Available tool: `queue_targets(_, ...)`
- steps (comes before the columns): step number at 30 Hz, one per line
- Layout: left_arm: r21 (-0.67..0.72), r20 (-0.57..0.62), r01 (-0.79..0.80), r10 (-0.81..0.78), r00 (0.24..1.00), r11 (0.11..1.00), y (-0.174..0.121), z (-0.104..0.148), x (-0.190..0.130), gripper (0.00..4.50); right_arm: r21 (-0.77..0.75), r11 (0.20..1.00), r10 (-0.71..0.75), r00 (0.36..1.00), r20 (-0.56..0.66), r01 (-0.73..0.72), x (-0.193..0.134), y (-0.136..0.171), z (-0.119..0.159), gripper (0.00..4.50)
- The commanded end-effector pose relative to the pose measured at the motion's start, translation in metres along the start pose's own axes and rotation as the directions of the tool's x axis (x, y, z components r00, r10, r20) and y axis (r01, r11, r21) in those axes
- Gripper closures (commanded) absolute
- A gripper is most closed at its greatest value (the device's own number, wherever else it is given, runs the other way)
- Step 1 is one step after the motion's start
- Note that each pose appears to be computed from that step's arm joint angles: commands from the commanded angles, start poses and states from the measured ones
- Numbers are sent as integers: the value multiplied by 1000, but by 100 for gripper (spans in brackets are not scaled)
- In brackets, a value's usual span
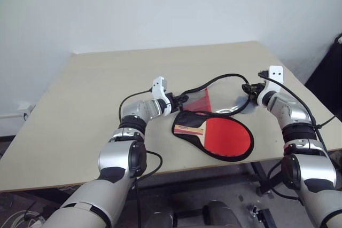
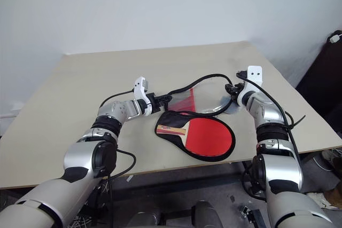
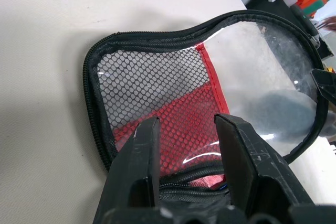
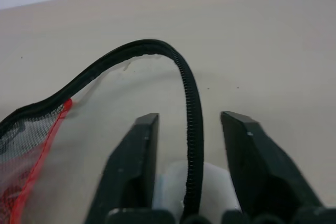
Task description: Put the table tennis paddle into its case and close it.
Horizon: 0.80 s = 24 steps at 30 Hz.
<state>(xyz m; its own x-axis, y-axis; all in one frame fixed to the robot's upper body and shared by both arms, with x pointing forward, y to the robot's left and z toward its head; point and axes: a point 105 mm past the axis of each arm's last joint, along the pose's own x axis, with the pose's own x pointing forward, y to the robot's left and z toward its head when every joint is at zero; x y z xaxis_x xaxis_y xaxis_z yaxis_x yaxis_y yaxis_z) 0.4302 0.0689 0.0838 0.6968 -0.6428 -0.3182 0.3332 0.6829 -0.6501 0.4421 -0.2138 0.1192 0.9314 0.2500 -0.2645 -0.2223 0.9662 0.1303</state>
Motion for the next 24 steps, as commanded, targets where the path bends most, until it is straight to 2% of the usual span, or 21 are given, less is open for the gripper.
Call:
queue_targets(1,23,77,27,-29,997,999,-10,23,-3,282,-41,999,23,995,97,-19,-3,3,31,376)
queue_targets(3,6,114,44,-44,992,999,-12,30,-5,282,-49,998,34,994,108,-28,-5,4,32,430)
queue_targets(4,-3,157,59,-58,986,998,-14,38,-7,282,-60,998,38,993,113,-31,-7,5,32,441)
queue_targets(8,-88,296,103,-73,952,991,-16,63,-16,282,-66,996,61,988,145,-52,-13,8,33,441)
queue_targets(14,-181,452,91,1,892,979,-3,93,-32,282,-59,990,140,967,214,-130,-29,17,36,441)
queue_targets(20,-157,434,40,32,901,987,4,91,-33,282,-101,957,289,920,266,-271,-49,32,38,441)
queue_targets(24,-158,435,42,31,900,987,4,91,-33,282,-138,924,382,887,258,-358,-59,44,36,441)
